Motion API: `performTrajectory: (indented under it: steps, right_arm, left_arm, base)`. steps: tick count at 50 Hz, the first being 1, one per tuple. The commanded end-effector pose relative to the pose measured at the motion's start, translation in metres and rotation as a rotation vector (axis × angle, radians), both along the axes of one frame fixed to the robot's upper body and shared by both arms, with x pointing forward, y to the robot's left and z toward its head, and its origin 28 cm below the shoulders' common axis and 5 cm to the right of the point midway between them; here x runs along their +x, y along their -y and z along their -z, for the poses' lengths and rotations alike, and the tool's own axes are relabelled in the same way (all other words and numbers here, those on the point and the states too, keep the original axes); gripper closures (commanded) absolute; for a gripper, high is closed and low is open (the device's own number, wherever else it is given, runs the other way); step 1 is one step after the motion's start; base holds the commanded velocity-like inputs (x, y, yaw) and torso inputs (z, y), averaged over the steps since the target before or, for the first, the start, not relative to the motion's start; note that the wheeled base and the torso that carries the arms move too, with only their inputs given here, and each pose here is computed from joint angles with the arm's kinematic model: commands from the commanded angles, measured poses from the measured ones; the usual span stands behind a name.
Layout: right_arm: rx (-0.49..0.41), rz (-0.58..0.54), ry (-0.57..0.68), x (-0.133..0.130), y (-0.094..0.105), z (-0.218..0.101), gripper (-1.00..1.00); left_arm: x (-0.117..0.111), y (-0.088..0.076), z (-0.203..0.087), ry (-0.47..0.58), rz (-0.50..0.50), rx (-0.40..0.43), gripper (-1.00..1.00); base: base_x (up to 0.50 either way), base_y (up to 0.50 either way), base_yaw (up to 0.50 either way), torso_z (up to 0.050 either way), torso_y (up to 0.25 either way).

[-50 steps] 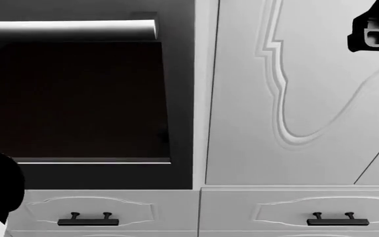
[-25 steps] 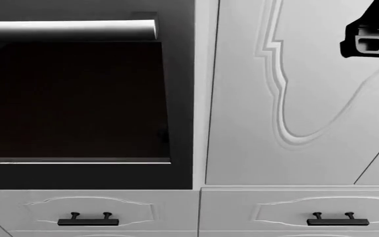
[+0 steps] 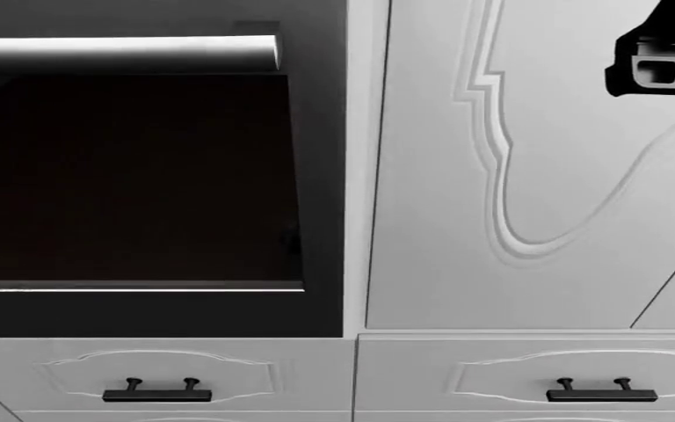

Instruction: Open the microwave door

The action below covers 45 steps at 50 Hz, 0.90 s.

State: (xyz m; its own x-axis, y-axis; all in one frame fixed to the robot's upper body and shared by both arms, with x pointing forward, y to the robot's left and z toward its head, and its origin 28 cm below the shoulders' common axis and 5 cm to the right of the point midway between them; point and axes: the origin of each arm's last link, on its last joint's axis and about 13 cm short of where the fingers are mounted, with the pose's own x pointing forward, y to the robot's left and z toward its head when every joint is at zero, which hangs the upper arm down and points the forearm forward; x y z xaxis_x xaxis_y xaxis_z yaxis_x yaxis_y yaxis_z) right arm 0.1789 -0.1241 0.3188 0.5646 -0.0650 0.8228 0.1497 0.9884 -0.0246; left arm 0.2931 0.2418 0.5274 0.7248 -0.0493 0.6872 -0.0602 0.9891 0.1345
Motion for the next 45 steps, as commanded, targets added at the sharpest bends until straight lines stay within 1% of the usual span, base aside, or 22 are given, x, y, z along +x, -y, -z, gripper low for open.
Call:
performTrajectory:
  steps: [1, 24, 34, 39, 40, 45]
  right_arm:
    - [0.001, 0.006, 0.001, -0.001, 0.001, 0.0, -1.0]
    - [-0.004, 0.013, -0.003, 0.0, 0.002, 0.0, -1.0]
    - [-0.007, 0.015, -0.002, -0.001, 0.001, -0.001, -1.0]
    - [-0.008, 0.015, -0.001, -0.001, 0.001, -0.002, -1.0]
    - [-0.007, 0.016, -0.001, -0.001, 0.001, -0.002, -1.0]
    - [-0.008, 0.015, -0.002, -0.001, 0.001, -0.002, -1.0]
  left_arm:
    - [0.021, 0.003, -0.006, -0.024, -0.016, 0.026, -1.0]
    - [0.051, 0.004, -0.012, -0.055, -0.077, 0.054, -1.0]
    - [0.061, 0.002, -0.012, -0.073, -0.105, 0.055, -1.0]
    - [0.062, 0.001, -0.012, -0.076, -0.116, 0.058, -1.0]
    - [0.062, 0.001, -0.012, -0.073, -0.118, 0.056, 1.0]
    - [0.061, 0.001, -0.013, -0.063, -0.114, 0.047, 1.0]
  base:
    - [0.0, 0.0, 0.0, 0.0, 0.0]
    - [0.0, 0.0, 0.0, 0.0, 0.0]
    - [0.0, 0.0, 0.0, 0.0, 0.0]
    - [0.0, 0.0, 0.0, 0.0, 0.0]
    - [0.0, 0.0, 0.0, 0.0, 0.0]
    - [0.0, 0.0, 0.0, 0.0, 0.0]
